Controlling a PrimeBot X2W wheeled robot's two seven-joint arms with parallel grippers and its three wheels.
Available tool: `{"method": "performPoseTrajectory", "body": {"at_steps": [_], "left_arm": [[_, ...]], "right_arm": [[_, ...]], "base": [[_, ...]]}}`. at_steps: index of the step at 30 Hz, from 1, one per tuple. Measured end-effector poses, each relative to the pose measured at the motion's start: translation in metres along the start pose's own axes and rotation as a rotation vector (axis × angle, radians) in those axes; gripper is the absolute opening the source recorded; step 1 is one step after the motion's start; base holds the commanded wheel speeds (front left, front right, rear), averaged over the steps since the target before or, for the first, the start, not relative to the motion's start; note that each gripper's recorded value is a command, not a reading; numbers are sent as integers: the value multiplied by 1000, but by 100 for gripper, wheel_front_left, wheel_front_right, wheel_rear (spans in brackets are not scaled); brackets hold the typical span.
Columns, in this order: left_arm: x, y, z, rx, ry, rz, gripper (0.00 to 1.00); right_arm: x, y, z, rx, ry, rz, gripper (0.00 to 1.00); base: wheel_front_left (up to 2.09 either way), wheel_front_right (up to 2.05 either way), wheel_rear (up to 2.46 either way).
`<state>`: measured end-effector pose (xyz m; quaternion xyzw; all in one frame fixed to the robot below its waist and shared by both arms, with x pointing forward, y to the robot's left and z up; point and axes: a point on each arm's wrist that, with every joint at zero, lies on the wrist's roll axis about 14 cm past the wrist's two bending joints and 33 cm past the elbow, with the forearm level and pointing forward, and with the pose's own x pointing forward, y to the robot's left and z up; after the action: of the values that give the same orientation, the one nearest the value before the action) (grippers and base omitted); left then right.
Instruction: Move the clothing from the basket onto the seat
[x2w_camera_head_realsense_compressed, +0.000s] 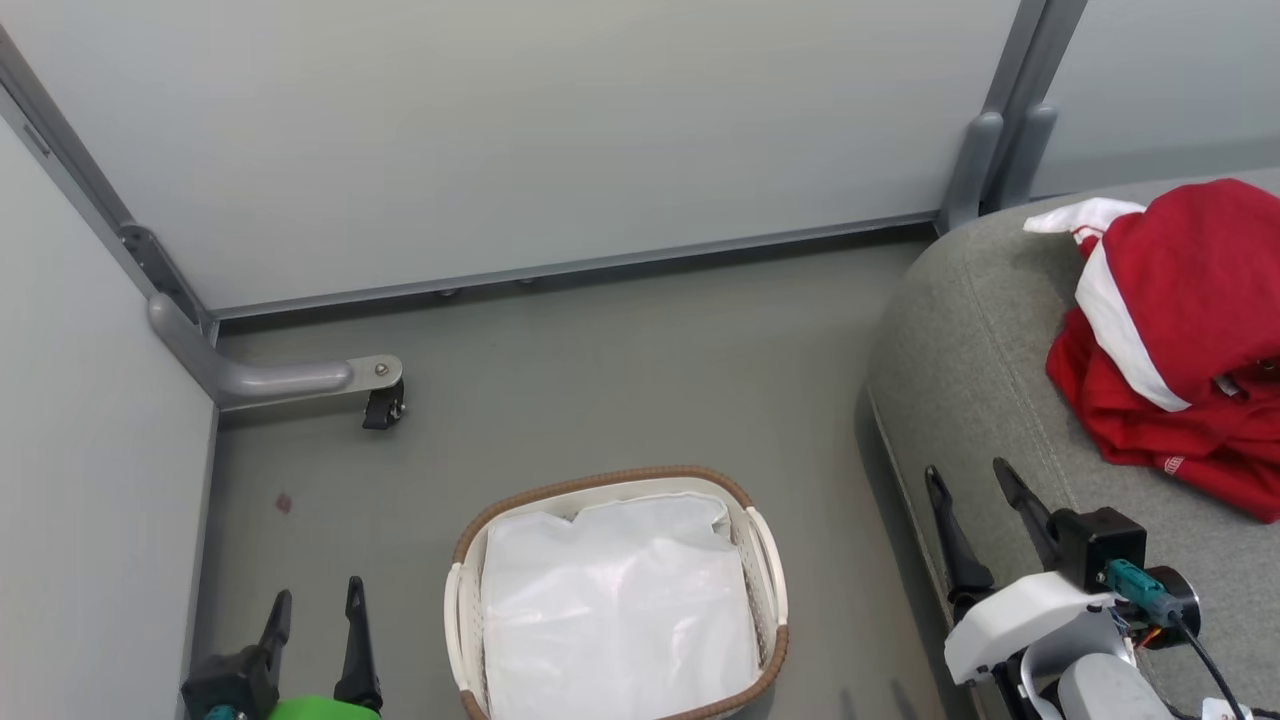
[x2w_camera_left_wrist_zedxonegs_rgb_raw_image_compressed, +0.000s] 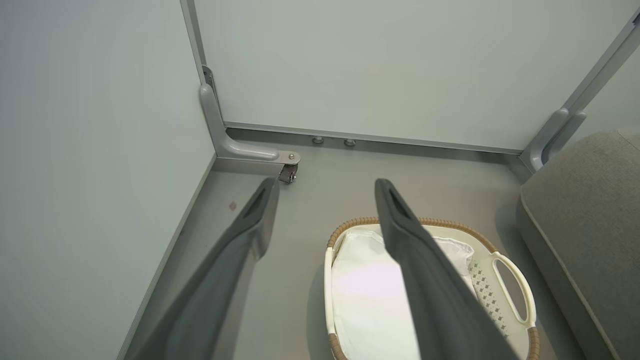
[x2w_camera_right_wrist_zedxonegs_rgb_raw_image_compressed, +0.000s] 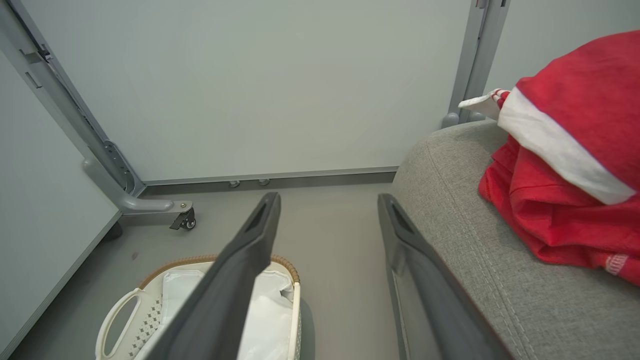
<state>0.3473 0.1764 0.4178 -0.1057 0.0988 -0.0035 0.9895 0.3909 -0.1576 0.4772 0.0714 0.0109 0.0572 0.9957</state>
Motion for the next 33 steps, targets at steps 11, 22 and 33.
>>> {"method": "performPoseTrajectory", "body": {"at_steps": [11,22,33], "left_arm": [[-3,9,-12,-147,54,53,0],[0,12,-2,-328,32,77,0],[5,13,9,-493,9,85,0]], "right_arm": [[-8,-10,-16,159,58,-62,0],[-7,-17,-10,346,44,-107,0],[-7,-24,-6,516,30,-139,0]], "base": [[0,0,0],[0,0,0],[0,0,0]]}}
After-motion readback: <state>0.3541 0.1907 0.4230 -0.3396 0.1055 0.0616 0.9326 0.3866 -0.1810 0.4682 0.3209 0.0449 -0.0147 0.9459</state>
